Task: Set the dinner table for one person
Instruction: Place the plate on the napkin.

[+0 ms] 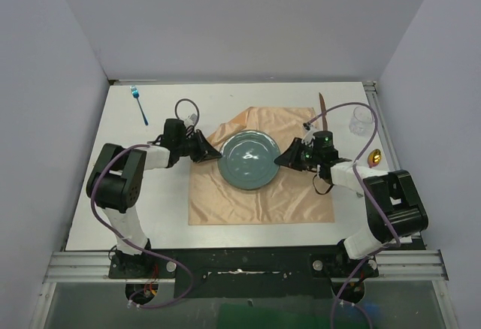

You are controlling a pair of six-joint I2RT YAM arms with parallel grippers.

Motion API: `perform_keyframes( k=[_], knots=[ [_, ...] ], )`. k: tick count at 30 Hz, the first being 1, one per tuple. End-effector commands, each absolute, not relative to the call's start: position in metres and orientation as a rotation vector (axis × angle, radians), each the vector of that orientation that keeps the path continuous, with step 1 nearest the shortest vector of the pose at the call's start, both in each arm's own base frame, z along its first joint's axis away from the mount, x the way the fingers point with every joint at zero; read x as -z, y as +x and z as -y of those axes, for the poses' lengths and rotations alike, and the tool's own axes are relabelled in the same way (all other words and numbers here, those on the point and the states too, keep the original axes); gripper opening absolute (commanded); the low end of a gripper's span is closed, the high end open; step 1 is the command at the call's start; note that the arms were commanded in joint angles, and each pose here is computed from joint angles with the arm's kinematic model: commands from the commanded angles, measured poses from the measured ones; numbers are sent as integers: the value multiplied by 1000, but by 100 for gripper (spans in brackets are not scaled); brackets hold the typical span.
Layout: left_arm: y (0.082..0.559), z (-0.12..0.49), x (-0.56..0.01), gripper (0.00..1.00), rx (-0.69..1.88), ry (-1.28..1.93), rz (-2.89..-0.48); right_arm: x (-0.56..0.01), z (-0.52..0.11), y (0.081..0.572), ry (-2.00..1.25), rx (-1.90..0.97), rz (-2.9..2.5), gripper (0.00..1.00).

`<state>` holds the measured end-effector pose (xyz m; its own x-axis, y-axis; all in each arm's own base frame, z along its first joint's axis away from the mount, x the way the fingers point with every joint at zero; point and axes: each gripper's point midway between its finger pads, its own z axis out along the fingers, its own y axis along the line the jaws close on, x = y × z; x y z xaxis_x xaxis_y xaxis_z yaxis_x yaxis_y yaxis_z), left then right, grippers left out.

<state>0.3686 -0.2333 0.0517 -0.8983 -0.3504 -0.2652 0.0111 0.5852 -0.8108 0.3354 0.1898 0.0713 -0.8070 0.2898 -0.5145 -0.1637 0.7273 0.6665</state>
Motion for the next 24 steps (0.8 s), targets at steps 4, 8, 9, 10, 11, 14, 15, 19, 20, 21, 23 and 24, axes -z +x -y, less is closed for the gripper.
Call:
perform_keyframes(
  k=[4, 8, 9, 10, 11, 14, 15, 19, 20, 21, 23, 24],
  knots=[
    [368, 287, -125, 0, 1554, -30, -2184, -133, -222, 325, -38, -1291, -2046, 0],
    [365, 289, -134, 0, 1596, -20, -2152, -144, -222, 324, -35, -1359, -1983, 0],
    [365, 290, -135, 0, 1606, -18, -2145, -146, -222, 325, -32, -1370, -1972, 0],
    [365, 291, -137, 0, 1614, -17, -2140, -148, -222, 326, -31, -1376, -1962, 0],
    [365, 292, -138, 0, 1622, -13, -2133, -148, -222, 327, -33, -1381, -1958, 0],
    [362, 296, -139, 0, 1652, -2, -2129, -150, -225, 328, -23, -1417, -1942, 0],
    [361, 297, -138, 0, 1660, 0, -2129, -151, -226, 328, -19, -1432, -1936, 0],
    [355, 301, -133, 0, 1697, 5, -2135, -149, -227, 325, -9, -1465, -1932, 0],
    [354, 302, -132, 0, 1709, 3, -2134, -147, -228, 325, -8, -1466, -1936, 0],
    [351, 303, -131, 0, 1724, 3, -2132, -145, -228, 324, -6, -1468, -1942, 0],
    [346, 305, -128, 0, 1762, -8, -2126, -142, -227, 322, 0, -1470, -1952, 0],
    [343, 307, -131, 0, 1793, -5, -2104, -140, -227, 322, 2, -1469, -1956, 0]
  ],
)
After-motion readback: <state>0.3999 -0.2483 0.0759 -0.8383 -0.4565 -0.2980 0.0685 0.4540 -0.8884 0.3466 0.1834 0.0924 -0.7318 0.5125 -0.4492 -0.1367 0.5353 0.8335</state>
